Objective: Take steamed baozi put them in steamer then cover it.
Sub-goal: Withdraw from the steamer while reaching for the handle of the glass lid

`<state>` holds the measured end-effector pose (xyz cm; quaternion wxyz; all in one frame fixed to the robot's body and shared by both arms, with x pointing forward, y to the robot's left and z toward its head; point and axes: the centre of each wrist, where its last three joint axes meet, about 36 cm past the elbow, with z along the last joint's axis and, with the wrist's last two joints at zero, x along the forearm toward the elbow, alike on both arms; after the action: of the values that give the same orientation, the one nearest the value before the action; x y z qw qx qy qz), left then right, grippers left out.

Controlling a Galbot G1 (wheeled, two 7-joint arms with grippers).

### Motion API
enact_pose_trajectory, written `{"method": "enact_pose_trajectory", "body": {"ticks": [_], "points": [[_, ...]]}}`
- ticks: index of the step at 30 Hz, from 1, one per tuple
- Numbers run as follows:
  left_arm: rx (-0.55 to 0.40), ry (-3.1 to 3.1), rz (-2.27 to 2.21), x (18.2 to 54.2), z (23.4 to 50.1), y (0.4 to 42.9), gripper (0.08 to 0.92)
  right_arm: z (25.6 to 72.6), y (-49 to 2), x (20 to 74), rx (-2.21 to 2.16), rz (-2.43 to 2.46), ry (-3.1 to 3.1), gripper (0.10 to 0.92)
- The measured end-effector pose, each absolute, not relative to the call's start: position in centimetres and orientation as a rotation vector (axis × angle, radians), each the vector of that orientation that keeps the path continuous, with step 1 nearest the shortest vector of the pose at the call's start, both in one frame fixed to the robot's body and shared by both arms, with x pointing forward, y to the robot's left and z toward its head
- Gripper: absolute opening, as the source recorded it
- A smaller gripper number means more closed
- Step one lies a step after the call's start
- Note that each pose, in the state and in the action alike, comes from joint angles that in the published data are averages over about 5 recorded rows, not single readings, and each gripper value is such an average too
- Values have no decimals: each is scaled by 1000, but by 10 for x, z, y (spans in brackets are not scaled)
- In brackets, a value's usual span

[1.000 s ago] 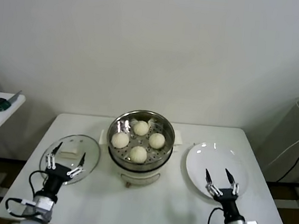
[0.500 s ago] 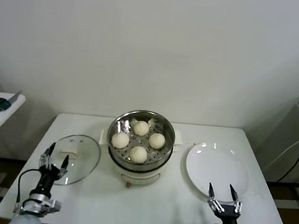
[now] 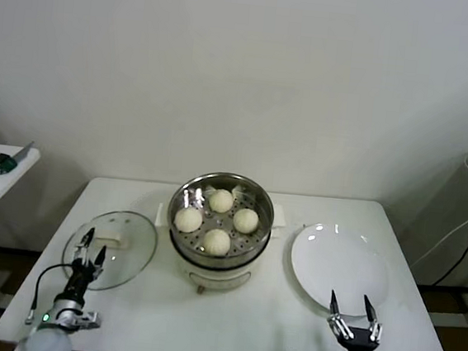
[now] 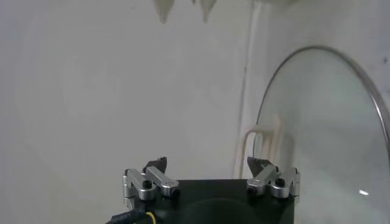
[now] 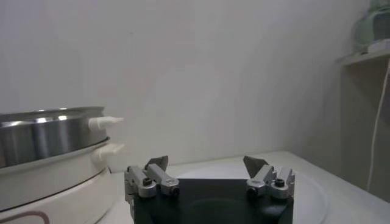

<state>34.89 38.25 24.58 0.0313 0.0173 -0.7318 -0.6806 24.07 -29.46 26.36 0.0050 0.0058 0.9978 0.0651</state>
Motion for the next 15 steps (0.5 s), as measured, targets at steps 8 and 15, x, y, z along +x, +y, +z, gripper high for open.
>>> {"method": "enact_pose_trajectory", "body": {"ticks": [8, 15], "points": [[52, -2182, -2185, 369, 238, 391, 823, 263, -293, 234, 37, 208, 3120, 823], [43, -2146, -2218, 384, 230, 396, 823, 264, -289, 230, 51, 218, 3110, 823]]}}
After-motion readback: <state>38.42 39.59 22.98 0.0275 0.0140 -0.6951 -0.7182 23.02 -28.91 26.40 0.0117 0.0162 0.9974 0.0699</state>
